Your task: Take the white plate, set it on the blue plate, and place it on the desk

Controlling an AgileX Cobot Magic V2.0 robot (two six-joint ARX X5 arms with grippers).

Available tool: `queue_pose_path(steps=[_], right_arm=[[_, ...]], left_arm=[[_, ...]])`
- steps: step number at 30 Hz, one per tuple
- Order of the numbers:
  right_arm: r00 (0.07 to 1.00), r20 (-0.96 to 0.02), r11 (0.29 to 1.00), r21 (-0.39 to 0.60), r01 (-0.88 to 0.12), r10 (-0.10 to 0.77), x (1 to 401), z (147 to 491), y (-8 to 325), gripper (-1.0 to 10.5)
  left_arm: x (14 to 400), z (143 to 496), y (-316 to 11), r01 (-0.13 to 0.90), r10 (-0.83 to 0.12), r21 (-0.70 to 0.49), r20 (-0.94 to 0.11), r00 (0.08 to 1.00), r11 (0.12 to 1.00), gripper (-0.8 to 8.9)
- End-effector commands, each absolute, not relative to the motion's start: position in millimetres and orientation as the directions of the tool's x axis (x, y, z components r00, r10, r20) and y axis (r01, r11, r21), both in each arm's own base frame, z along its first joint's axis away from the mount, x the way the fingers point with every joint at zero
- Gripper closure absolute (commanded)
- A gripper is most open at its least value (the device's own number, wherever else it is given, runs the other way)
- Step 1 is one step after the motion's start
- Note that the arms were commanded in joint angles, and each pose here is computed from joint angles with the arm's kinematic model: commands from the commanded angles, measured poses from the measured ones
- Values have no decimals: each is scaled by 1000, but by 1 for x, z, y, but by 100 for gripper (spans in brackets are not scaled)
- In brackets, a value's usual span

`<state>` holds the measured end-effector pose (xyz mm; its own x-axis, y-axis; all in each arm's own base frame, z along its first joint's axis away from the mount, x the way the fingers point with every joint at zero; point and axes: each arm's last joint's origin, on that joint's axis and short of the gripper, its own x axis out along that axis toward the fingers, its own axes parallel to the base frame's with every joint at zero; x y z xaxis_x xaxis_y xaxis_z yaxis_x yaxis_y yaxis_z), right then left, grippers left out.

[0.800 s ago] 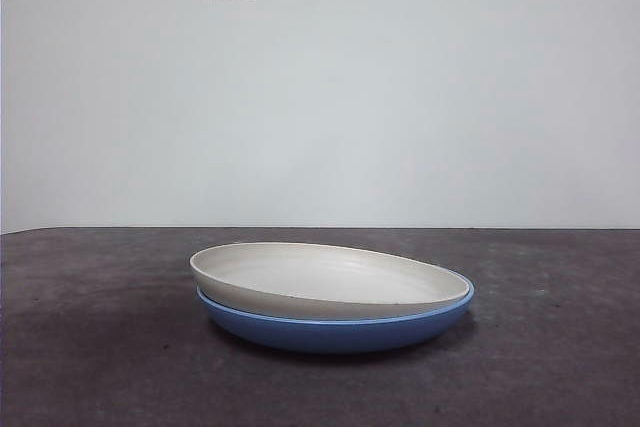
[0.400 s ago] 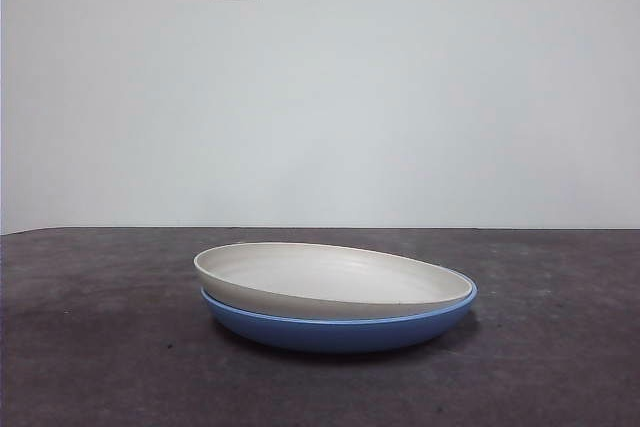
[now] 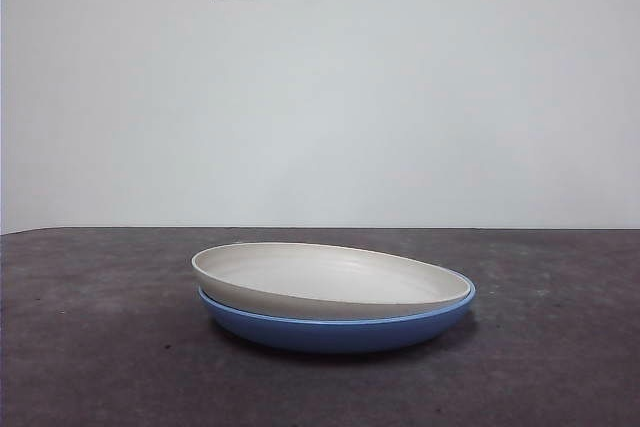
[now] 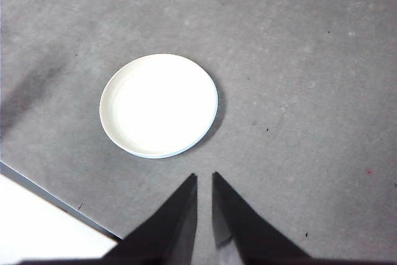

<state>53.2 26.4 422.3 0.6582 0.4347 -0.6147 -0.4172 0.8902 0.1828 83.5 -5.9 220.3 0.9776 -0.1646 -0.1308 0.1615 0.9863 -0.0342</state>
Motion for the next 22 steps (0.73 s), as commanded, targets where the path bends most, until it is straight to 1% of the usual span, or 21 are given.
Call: queue_pose_path(steps=[1,4,7,10,15,22], right_arm=[[640,-636,889,179,-421,431,51,423,26,911],[640,-636,889,179,-421,431,51,423,26,911],[640,-636,889,179,-421,431,51,423,26,911],[640,-636,889,179,-421,431,51,423,26,911],[640,-636,889,179,-421,431,51,423,26,911],[640,-636,889,179,-421,431,51,423,26,911]], left_arm=[[86,204,-4,136,-142,-56,-125,982,989,787],[89,185,-3,113,-120,-55,-134,984,992,787],[91,171,-1,75,-82,-53,-144,986,996,787],[94,161,-1,61,-69,-58,-140,988,996,787],[96,151,-1,58,-67,-58,-159,985,997,787],[96,149,-1,49,-54,-36,-176,983,998,787]])
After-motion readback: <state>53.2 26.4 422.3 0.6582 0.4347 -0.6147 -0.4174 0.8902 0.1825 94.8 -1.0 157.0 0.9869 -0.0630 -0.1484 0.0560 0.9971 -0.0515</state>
